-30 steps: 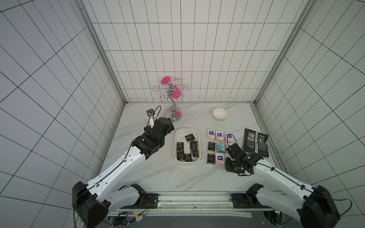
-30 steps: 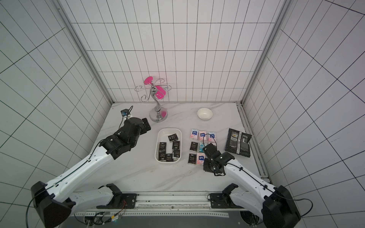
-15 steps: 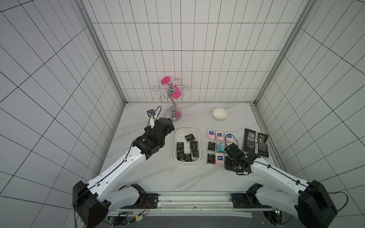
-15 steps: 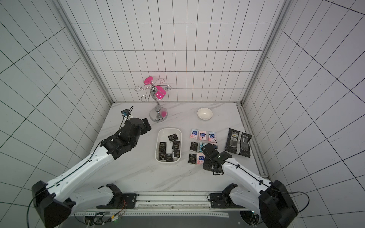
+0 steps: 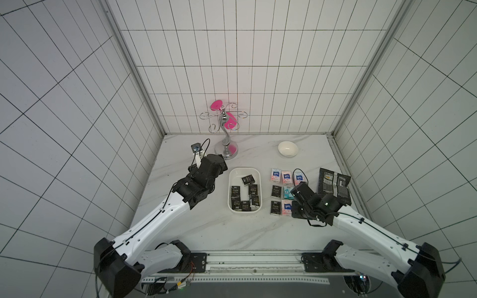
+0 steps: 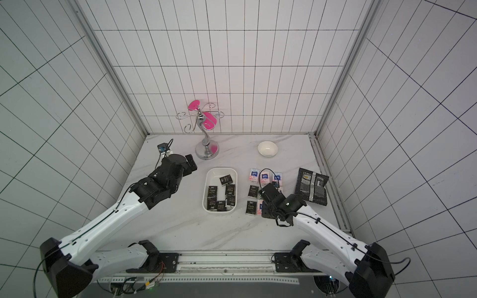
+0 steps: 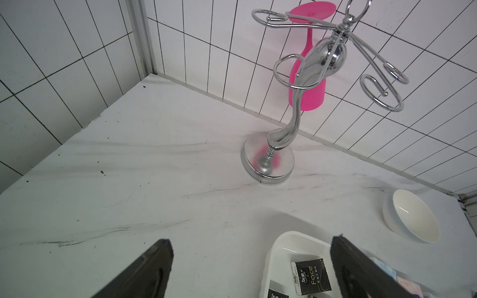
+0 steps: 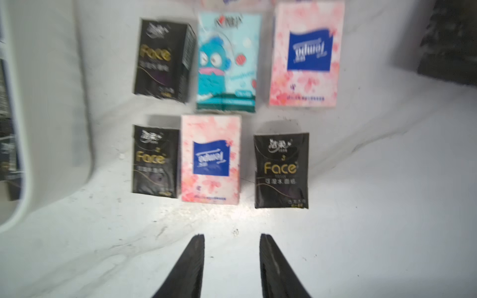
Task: Take the pocket tissues out of the storage box
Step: Pick up the pocket tissues from the storage box.
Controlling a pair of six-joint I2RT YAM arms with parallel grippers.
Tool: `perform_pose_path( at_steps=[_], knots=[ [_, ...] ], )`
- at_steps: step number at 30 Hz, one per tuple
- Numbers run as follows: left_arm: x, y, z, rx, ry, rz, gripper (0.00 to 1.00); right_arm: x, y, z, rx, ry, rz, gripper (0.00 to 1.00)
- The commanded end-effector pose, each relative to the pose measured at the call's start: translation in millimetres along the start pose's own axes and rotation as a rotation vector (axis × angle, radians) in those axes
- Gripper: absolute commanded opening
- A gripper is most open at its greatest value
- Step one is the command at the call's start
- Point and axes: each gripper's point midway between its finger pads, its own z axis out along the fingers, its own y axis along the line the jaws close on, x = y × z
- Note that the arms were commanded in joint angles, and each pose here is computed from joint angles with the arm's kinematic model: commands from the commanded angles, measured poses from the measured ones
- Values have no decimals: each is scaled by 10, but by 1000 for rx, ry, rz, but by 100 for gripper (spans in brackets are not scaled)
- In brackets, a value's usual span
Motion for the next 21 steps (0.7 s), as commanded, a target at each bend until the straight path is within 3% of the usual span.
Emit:
perform_pose_path(
  at_steps=[1,8,15,21],
  knots=[
    [72,26,61,-19,21,18,98,-379,232,-197,-18,-87,-66,40],
    [84,36,77,-20,28,7,98,-818,1270,-115,-228,-123,-145,42],
    [24,140,22,-28,14,-1,99,-827,2047,221,-318,-76,-225,41],
    [31,141,63,-33,27,-2,98,-798,2388,549,-359,-44,-227,41]
  ],
)
